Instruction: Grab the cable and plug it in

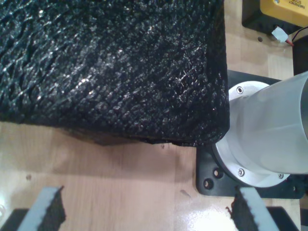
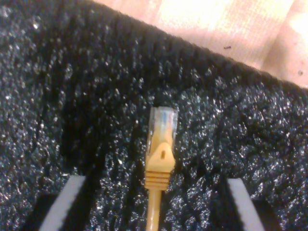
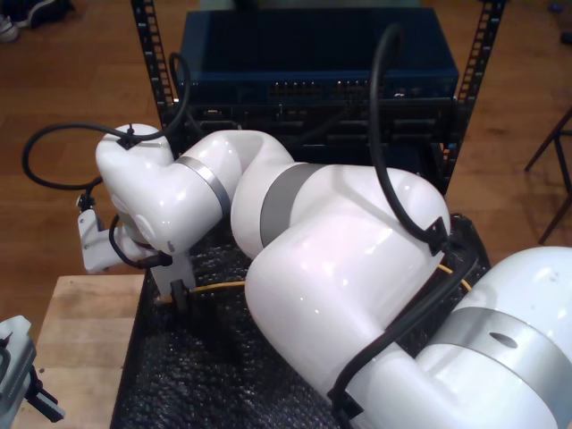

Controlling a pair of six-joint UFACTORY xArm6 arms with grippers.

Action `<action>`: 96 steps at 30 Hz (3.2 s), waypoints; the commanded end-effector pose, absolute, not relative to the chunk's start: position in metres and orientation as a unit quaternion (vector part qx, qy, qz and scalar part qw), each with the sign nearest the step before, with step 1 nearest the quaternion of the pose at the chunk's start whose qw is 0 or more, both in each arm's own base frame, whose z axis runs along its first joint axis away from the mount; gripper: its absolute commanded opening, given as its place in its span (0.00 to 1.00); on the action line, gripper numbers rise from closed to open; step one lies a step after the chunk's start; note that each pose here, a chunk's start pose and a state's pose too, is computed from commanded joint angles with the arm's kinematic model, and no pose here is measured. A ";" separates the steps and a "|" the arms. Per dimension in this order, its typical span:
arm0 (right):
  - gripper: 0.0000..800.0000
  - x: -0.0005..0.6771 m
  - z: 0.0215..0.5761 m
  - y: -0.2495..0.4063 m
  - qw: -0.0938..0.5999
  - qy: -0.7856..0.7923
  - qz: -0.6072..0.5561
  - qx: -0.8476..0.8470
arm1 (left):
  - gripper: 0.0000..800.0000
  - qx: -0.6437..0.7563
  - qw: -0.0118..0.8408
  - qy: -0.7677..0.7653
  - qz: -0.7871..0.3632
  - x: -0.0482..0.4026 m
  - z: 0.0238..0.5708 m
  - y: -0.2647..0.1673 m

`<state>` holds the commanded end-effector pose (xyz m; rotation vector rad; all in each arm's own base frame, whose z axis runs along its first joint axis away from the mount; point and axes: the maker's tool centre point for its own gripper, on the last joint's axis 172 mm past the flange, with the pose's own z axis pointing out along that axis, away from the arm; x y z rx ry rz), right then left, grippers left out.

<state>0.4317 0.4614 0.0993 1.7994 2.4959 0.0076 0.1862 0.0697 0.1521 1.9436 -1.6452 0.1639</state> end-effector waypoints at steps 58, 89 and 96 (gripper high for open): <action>0.28 0.430 0.098 0.465 0.061 0.794 0.003 0.605 | 1.00 0.727 0.293 -0.618 0.061 0.185 0.152 0.069; 0.02 0.430 0.102 0.462 0.086 0.795 0.003 0.600 | 1.00 0.727 0.293 -0.618 0.061 0.186 0.152 0.069; 0.01 0.437 0.129 0.457 0.085 0.786 0.017 0.612 | 1.00 0.728 0.290 -0.618 0.062 0.188 0.154 0.070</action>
